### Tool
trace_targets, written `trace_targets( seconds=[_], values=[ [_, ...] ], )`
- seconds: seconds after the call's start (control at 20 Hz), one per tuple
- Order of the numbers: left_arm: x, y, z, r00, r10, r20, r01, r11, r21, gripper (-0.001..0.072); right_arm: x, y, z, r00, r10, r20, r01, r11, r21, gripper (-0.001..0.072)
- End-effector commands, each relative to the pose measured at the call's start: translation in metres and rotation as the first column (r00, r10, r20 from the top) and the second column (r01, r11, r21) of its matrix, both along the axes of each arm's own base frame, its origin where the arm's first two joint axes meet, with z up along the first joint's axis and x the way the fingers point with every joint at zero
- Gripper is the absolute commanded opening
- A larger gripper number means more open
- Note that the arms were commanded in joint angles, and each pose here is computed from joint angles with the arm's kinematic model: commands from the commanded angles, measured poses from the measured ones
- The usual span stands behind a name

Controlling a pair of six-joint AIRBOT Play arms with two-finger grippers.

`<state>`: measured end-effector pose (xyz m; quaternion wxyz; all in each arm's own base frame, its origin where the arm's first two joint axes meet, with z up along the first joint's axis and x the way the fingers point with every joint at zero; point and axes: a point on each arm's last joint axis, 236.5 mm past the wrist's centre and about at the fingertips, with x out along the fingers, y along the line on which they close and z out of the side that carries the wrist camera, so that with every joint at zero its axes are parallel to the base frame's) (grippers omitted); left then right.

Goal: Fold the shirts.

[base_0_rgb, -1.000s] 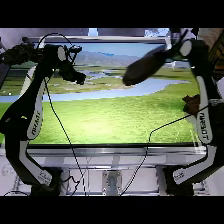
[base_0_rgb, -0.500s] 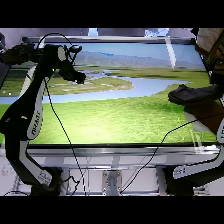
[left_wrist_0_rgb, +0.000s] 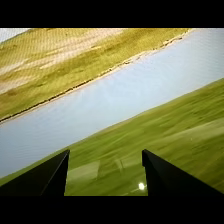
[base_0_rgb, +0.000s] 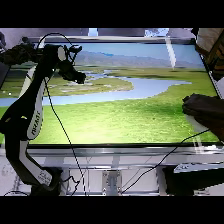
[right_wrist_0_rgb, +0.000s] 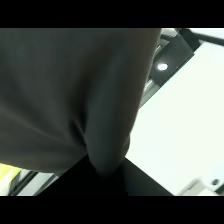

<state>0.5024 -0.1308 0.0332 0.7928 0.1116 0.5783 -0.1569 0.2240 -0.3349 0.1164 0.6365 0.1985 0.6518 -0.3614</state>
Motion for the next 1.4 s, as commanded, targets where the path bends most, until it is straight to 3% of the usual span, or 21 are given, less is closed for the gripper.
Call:
trace_targets(
  seconds=[0.0, 0.05, 0.35, 0.45, 0.55, 0.6, 0.7, 0.8, 0.85, 1.15, 1.35],
  values=[
    [0.001, 0.000, 0.000, 1.000, 0.002, 0.001, -0.002, 1.000, -0.001, 0.0485, -0.032, -0.017, -0.003, 0.989, -0.118, 0.085, 0.112, 0.991, 0.070, 0.0269],
    [0.001, 0.000, 0.000, 1.000, 0.002, 0.001, -0.002, 1.000, -0.001, 0.0485, -0.043, -0.023, -0.002, 0.985, -0.151, 0.087, 0.145, 0.987, 0.071, 0.0361],
    [0.000, -0.001, 0.000, 1.000, 0.001, 0.000, -0.001, 1.000, -0.005, 0.0485, -0.076, -0.037, -0.002, 0.946, -0.294, 0.138, 0.282, 0.954, 0.104, 0.0370],
    [0.000, -0.001, 0.000, 1.000, 0.001, 0.000, -0.001, 1.000, -0.005, 0.0486, -0.052, -0.031, -0.001, 0.934, -0.271, 0.233, 0.239, 0.958, 0.157, 0.0369],
    [0.000, -0.001, 0.000, 1.000, 0.001, 0.000, -0.001, 1.000, -0.004, 0.0486, 0.005, -0.010, 0.010, 0.891, -0.164, 0.423, 0.064, 0.969, 0.240, 0.0362],
    [0.000, -0.001, 0.000, 1.000, 0.001, 0.000, -0.001, 1.000, -0.004, 0.0486, 0.032, 0.002, 0.019, 0.853, -0.114, 0.509, -0.025, 0.966, 0.257, 0.0307],
    [0.000, -0.001, 0.000, 1.000, 0.001, 0.000, -0.001, 1.000, -0.004, 0.0486, 0.075, 0.027, 0.031, 0.801, -0.051, 0.596, -0.140, 0.952, 0.270, 0.0264],
    [0.000, -0.001, 0.000, 1.000, 0.001, -0.001, -0.001, 1.000, -0.004, 0.0486, 0.104, 0.057, 0.034, 0.788, 0.029, 0.616, -0.244, 0.932, 0.268, 0.0053],
    [0.000, -0.001, 0.000, 1.000, 0.001, -0.001, -0.001, 1.000, -0.004, 0.0486, 0.118, 0.073, 0.034, 0.786, 0.068, 0.615, -0.290, 0.919, 0.268, 0.0030],
    [0.000, -0.001, 0.000, 1.000, 0.001, -0.001, -0.001, 1.000, -0.004, 0.0486, 0.154, 0.109, 0.021, 0.809, 0.237, 0.539, -0.382, 0.907, 0.175, 0.0030],
    [0.000, -0.001, 0.000, 1.000, 0.001, -0.001, -0.001, 1.000, -0.004, 0.0486, 0.164, 0.128, 0.021, 0.797, 0.272, 0.540, -0.424, 0.888, 0.178, 0.0030]
  ],
)
